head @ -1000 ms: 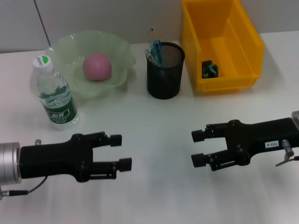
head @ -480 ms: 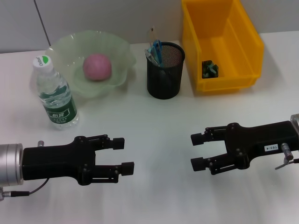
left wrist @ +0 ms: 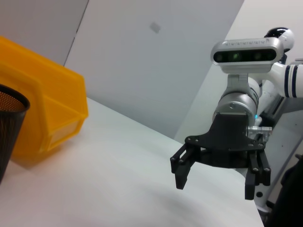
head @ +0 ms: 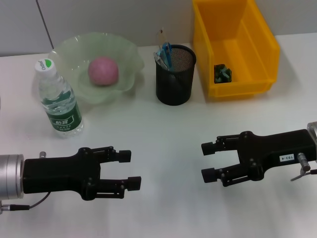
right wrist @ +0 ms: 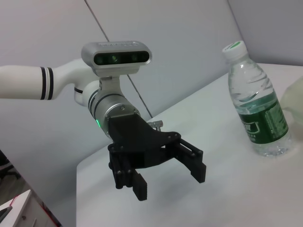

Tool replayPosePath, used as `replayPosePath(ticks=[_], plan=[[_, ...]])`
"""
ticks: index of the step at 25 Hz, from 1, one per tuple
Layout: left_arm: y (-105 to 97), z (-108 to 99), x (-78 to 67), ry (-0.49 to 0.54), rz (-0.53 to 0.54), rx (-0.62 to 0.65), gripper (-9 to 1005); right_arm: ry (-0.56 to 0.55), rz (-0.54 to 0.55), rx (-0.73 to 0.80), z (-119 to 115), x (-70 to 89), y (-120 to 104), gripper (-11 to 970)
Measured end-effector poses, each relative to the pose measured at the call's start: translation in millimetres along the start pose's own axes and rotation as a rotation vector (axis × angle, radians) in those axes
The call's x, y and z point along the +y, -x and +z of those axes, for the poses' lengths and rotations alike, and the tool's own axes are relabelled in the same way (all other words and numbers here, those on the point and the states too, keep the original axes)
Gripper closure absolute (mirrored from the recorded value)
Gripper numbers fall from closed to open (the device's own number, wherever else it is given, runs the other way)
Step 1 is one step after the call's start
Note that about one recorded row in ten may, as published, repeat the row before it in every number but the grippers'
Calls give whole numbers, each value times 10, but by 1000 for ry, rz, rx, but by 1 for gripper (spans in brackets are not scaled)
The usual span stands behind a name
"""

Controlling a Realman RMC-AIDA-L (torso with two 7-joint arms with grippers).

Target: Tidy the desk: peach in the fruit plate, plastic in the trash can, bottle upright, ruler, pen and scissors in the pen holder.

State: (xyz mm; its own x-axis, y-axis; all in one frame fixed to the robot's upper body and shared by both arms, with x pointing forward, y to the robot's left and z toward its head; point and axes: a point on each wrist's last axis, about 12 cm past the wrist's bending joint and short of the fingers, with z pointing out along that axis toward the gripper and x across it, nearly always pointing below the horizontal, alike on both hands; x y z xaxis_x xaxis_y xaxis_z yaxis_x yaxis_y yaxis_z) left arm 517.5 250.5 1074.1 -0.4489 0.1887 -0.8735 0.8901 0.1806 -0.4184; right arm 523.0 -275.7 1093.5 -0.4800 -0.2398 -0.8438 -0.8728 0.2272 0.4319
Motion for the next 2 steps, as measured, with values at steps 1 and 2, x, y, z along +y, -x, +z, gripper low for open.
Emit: replayPosePath(ticks=[1, 2], plan=[[-1, 7, -3, -3, 0, 2, 167, 1, 0, 0, 1, 2, -2, 127], [-1, 9, -5, -4, 0, 2, 167, 2, 1, 0, 2, 4, -3, 127]])
